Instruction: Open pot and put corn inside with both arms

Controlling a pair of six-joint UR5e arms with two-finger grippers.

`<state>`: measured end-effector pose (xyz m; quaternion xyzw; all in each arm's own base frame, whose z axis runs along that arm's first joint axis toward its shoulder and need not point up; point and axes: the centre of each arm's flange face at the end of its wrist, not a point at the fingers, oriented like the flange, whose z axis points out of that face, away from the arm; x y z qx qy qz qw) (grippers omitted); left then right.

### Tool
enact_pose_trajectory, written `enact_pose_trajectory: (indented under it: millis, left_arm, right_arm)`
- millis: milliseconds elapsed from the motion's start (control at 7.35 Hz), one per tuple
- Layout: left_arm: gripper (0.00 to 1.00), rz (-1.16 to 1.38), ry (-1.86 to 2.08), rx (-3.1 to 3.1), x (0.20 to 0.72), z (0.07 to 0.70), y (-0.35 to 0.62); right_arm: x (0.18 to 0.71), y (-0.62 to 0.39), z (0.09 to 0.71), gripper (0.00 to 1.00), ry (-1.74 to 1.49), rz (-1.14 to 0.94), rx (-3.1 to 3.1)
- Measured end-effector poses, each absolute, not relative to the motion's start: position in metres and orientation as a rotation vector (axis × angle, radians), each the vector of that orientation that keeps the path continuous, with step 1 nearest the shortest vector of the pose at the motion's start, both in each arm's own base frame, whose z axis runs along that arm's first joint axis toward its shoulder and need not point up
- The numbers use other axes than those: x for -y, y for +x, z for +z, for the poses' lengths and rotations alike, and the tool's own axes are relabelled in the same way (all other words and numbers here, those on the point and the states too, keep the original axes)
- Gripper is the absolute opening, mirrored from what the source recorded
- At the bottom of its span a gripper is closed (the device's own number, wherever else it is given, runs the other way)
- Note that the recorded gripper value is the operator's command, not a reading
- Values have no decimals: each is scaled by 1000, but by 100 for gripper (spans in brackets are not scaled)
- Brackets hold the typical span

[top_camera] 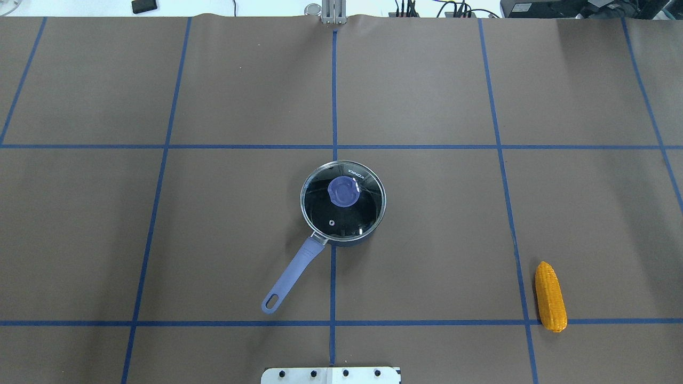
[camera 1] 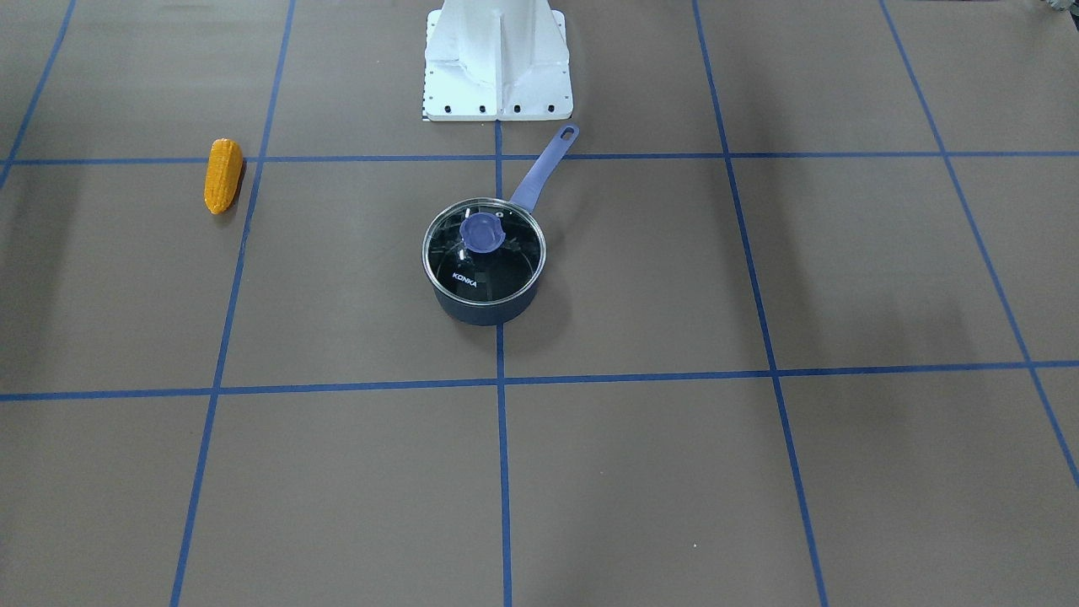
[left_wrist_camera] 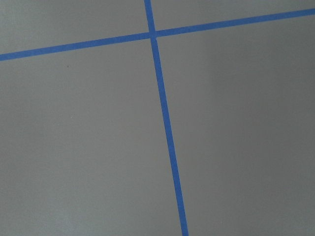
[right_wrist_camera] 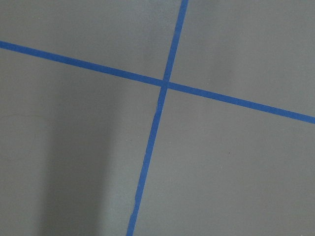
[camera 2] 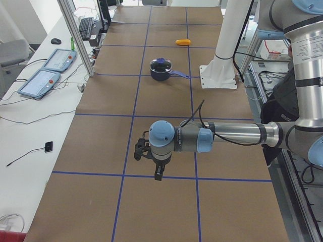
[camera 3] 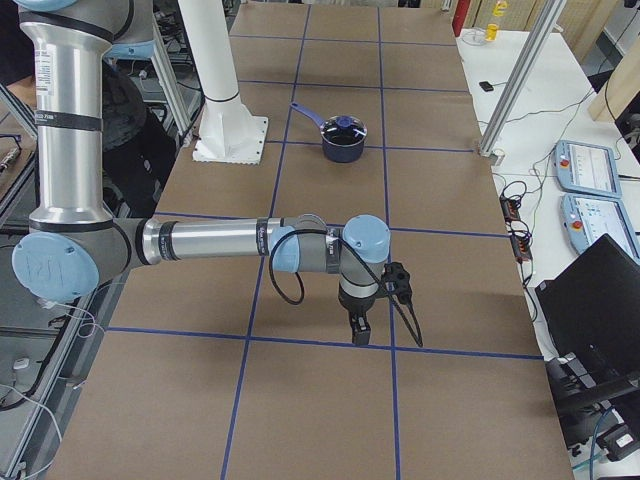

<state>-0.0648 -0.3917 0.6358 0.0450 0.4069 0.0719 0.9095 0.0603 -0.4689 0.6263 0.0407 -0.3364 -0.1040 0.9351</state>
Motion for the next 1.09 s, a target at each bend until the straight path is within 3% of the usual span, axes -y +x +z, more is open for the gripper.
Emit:
enact_pose_trajectory:
  millis: [680,1088]
  left_arm:
    - [98,161,134,-842,395,612,-64]
    - [98,274,376,-829,435,529,-62]
  right_arm:
    - [472,58,611,100,112,-224,711]
    - [491,56,588,100,153,-231,710]
